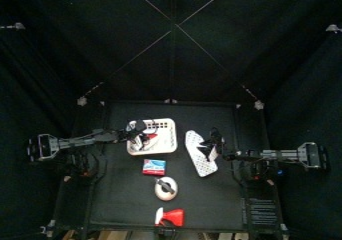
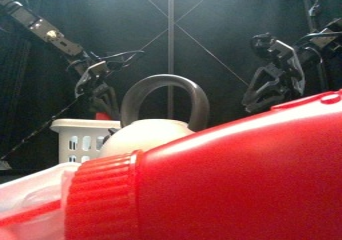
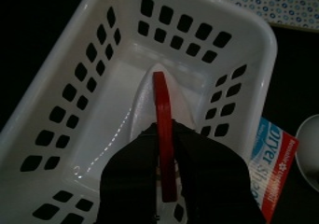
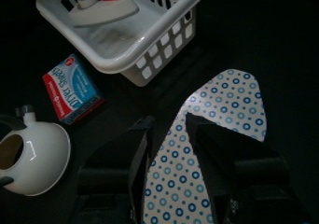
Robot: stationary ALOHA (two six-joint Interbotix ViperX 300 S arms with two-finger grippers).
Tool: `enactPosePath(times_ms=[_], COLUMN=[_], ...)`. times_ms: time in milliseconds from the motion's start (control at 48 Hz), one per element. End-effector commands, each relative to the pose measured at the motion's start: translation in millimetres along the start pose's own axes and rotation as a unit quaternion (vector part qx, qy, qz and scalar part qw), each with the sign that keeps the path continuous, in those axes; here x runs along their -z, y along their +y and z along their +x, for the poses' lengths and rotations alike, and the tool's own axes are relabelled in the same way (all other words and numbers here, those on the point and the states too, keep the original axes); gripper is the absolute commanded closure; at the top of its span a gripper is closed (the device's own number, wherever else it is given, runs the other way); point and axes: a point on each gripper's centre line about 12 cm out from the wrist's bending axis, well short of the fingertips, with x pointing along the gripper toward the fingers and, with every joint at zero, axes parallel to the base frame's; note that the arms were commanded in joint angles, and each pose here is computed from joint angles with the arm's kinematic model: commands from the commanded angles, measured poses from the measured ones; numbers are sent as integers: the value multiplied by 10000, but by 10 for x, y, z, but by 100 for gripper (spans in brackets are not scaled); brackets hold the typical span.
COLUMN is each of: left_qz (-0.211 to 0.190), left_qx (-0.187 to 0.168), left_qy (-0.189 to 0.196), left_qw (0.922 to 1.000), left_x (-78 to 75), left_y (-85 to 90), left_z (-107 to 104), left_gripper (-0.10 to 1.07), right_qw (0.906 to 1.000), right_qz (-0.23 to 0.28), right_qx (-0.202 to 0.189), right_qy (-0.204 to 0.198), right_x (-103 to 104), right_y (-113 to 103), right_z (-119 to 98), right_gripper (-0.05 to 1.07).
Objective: Place iron on board
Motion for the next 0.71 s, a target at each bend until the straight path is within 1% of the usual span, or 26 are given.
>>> enactPosePath(times_ms=[0,42,125,208,250,312,354,458,521,583,625,688], left_qz=[41,26,113,246,299,351,340,333,292,244,190,59], left_qx=[47,61,156,365,513,687,789,1066,1220,1325,1396,1513], left_qy=[-365,-441,-645,-980,-1214,-1449,-1538,-1552,-1568,-1553,-1553,-1476], left_qw=[9993,9990,9977,9942,9908,9864,9844,9815,9796,9786,9778,9774], left_x=[-198,-230,-308,-398,-450,-491,-508,-497,-531,-574,-616,-674], left_y=[-30,-35,-102,-241,-328,-428,-484,-657,-760,-840,-894,-997], left_z=[-119,-158,-252,-400,-490,-568,-592,-596,-594,-578,-568,-497], left_gripper=[51,51,51,51,51,51,51,51,51,51,51,51], right_qw=[10000,9999,9996,9980,9971,9954,9946,9927,9910,9894,9887,9886], right_qz=[53,52,59,9,-17,-15,35,262,475,650,737,818], right_qx=[-71,-108,-275,-602,-738,-935,-996,-1021,-957,-860,-807,-716], right_qy=[-42,-4,85,173,193,227,296,590,811,976,1024,1046], right_x=[-14,20,101,203,240,299,354,529,648,740,767,783], right_y=[27,31,82,189,231,280,285,257,214,163,139,105], right_z=[-36,-49,-93,-189,-235,-312,-339,-365,-367,-363,-363,-362], right_gripper=[32,34,40,50,55,63,67,76,80,81,81,81])
